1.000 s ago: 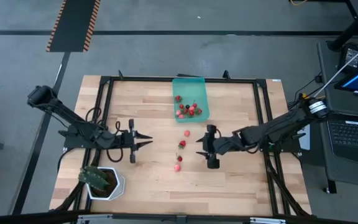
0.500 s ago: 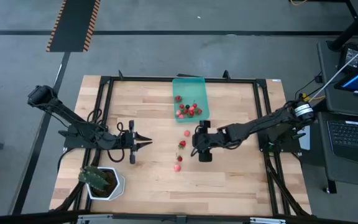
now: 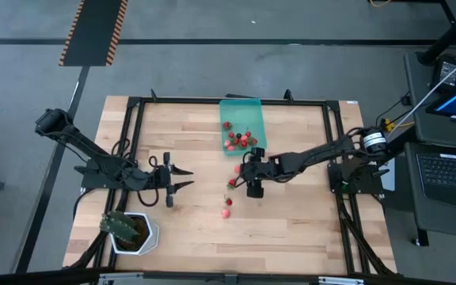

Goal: Pick and placing Produce into tupperware
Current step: Put the pink peach into the blue bin

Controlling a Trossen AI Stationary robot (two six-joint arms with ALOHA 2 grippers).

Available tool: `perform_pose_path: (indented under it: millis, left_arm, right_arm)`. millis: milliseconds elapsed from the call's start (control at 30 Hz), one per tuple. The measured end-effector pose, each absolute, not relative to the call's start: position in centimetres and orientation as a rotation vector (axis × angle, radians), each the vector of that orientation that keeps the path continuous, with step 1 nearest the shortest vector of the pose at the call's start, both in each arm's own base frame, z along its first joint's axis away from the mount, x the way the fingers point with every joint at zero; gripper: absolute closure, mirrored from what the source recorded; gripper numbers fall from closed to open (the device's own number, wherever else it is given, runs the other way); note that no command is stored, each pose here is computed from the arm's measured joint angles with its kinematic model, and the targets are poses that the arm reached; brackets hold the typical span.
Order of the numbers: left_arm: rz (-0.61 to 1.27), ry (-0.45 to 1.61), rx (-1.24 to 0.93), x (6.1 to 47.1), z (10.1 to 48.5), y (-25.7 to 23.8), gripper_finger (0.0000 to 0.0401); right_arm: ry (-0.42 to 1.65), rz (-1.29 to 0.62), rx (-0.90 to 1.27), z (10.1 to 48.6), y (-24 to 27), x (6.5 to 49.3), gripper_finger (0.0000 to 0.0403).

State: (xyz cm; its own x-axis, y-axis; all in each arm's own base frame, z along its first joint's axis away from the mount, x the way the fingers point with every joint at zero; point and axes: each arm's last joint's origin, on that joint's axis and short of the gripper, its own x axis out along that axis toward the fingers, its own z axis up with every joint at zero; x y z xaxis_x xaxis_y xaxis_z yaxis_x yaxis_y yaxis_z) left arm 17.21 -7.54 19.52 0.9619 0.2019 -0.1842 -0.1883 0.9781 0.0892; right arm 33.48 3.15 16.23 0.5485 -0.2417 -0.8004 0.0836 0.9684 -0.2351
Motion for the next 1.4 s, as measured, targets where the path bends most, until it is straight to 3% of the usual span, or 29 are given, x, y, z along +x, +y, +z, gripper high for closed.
perform_pose_path:
  millis: [167,333,1400]
  left_arm:
    - [0.206,0.209,0.081,17.2,19.3,-7.5,0.0237]
    - [0.206,0.212,0.084,17.2,19.3,-7.5,0.0225]
    - [0.206,0.228,0.094,17.1,19.1,-7.5,0.0229]
  right_arm:
    - [0.956,-0.185,-0.150,16.1,2.8,33.8,0.0171]
    - [0.939,-0.177,-0.141,16.2,2.7,34.0,0.0171]
    - [0.952,-0.209,-0.112,12.6,1.6,35.5,0.0173]
